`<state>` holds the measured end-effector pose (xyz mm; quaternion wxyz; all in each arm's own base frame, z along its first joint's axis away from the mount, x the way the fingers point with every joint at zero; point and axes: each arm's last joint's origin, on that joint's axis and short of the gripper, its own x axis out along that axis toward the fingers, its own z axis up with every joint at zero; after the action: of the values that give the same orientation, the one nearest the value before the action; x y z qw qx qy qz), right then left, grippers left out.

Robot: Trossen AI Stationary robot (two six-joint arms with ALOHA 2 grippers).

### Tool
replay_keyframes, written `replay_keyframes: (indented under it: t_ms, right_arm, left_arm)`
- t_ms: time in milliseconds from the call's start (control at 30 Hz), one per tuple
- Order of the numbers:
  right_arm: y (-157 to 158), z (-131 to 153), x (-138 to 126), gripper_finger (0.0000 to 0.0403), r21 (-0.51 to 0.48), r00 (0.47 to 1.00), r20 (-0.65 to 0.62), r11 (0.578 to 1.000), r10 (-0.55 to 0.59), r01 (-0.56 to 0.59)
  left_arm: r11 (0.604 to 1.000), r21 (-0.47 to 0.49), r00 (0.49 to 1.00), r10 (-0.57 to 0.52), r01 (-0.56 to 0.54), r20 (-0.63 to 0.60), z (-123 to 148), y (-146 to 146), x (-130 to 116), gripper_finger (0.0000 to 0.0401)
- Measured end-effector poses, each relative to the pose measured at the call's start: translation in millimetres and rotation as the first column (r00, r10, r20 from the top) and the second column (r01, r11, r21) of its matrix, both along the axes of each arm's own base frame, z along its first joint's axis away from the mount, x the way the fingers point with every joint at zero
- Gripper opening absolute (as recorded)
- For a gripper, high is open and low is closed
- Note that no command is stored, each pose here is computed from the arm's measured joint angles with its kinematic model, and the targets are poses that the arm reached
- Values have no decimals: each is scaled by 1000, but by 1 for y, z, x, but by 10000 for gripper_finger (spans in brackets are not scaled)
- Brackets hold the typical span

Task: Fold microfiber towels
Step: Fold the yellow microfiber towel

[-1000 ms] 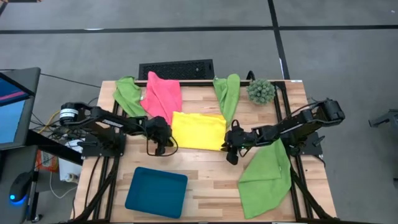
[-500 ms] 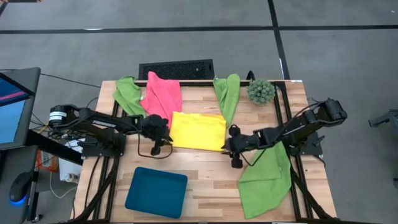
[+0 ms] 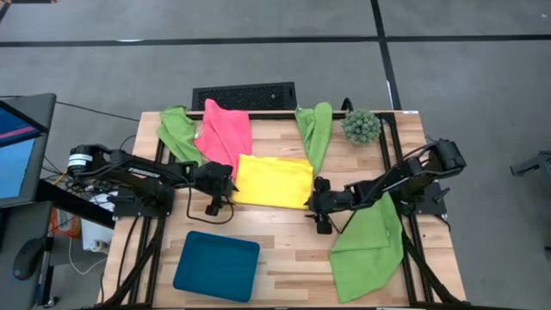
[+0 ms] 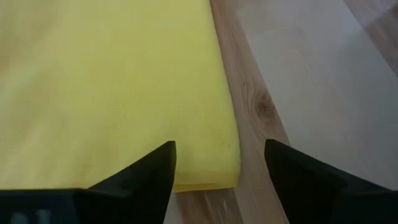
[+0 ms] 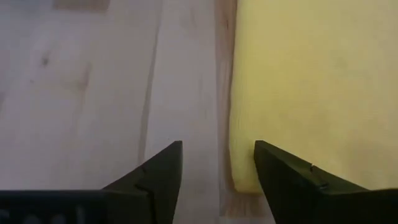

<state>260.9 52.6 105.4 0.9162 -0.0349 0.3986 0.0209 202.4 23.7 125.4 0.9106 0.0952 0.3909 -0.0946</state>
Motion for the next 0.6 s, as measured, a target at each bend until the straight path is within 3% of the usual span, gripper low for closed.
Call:
replay_keyframes:
  t_ms: [200,600]
  right_arm:
    - [1,-12,2,212,8,999,-25,1000,-21,21]
    - [0,-14,4,207,35,997,-17,997,-73,73]
  left_arm:
    - [999,36,999,-41,41,-9,-1,-5,0,239]
    - [991,114,995,-53,63,-83,-17,-19,6,192]
